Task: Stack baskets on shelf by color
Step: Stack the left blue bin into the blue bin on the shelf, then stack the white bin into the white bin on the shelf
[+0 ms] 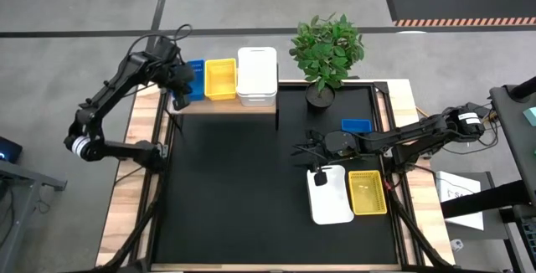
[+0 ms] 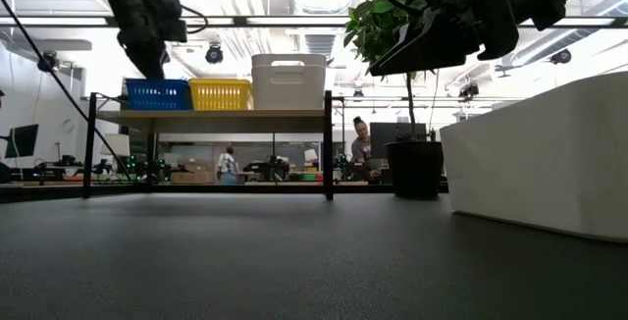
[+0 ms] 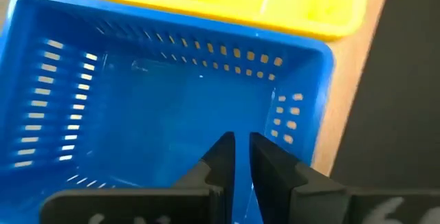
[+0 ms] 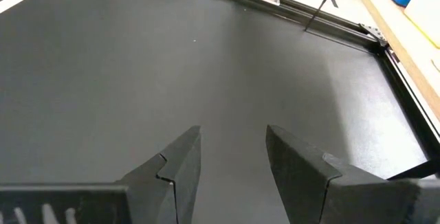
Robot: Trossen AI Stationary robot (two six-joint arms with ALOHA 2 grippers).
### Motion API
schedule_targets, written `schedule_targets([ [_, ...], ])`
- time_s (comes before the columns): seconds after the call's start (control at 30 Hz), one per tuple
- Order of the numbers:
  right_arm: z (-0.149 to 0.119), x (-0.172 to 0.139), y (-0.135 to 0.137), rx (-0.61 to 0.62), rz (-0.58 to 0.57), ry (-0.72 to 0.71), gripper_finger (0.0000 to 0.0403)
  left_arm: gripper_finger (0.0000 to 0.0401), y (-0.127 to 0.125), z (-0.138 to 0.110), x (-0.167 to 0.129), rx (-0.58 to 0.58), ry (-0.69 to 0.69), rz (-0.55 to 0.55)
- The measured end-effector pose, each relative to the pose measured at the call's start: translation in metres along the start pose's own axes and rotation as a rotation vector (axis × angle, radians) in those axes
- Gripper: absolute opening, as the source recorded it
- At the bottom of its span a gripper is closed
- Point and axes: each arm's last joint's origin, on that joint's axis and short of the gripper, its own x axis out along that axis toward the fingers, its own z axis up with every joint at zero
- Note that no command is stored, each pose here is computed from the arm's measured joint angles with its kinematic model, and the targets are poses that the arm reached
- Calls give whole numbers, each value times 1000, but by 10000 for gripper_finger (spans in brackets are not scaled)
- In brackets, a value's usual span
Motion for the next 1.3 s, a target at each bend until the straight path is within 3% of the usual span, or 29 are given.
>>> schedule_targets([
  [0.3,0,0,0,3,2,5,155,28,-10,-2,-30,-85,-97,74],
  [0.43,0,0,0,41,1,3,155,28,-24,-1,-52,-183,-259,138],
  [0.57,5,0,0,96,4,4,155,28,-53,-1,-65,-171,-466,128],
  [0.73,11,-1,4,149,39,82,155,28,-93,-1,-61,-110,-833,20],
  [0.93,18,-7,11,178,92,227,155,28,-135,1,-41,63,-1200,-147],
  [1.07,26,-15,13,233,119,366,155,28,-155,6,-34,135,-1349,-235],
  [1.3,47,-34,29,308,173,528,155,28,-176,20,-22,177,-1431,-323],
])
